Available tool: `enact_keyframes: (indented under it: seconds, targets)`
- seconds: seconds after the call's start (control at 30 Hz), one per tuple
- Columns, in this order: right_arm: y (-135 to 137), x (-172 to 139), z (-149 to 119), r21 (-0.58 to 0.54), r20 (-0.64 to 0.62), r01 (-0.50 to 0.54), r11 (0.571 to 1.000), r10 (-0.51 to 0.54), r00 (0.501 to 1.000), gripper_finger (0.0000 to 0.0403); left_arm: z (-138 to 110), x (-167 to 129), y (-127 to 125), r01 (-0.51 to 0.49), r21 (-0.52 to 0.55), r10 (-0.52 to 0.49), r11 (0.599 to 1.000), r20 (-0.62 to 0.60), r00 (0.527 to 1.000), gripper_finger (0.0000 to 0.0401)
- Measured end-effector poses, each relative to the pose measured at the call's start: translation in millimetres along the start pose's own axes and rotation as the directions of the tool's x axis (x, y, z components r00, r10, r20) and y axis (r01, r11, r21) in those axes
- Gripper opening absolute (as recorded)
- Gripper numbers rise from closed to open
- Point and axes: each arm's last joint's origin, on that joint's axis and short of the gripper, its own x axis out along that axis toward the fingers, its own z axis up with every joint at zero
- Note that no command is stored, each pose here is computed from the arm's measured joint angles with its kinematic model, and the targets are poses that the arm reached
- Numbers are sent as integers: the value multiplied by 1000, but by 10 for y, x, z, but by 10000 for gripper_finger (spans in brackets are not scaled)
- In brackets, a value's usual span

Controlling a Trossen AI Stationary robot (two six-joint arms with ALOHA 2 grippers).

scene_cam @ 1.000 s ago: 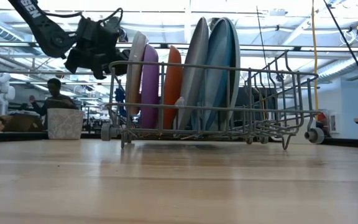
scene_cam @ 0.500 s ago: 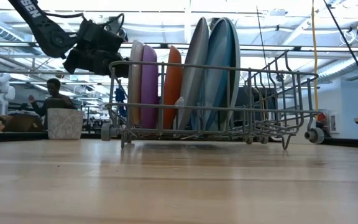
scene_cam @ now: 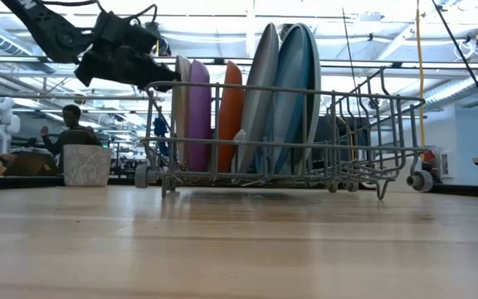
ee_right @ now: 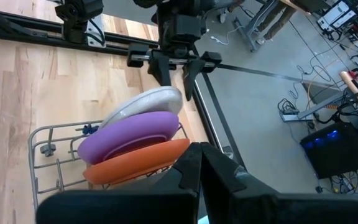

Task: Sort dishes
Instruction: Put the white plate in the dish rack

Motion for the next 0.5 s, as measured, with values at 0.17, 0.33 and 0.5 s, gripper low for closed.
enact_keyframes:
  seconds: [0.17,0.33,0.5]
  targets:
    - [-5,5,6,2,4,1,1000,-1,1000,0,-106,3,-44,30,-92,-36,995,-72,997,167]
    - [-12,10,11,5,7,3,1000,-3,1000,0,-141,36,-72,46,-120,-57,992,-92,994,167]
    - [-12,10,11,9,7,3,1000,-3,1000,0,-111,60,-107,63,-134,-75,989,-82,994,180]
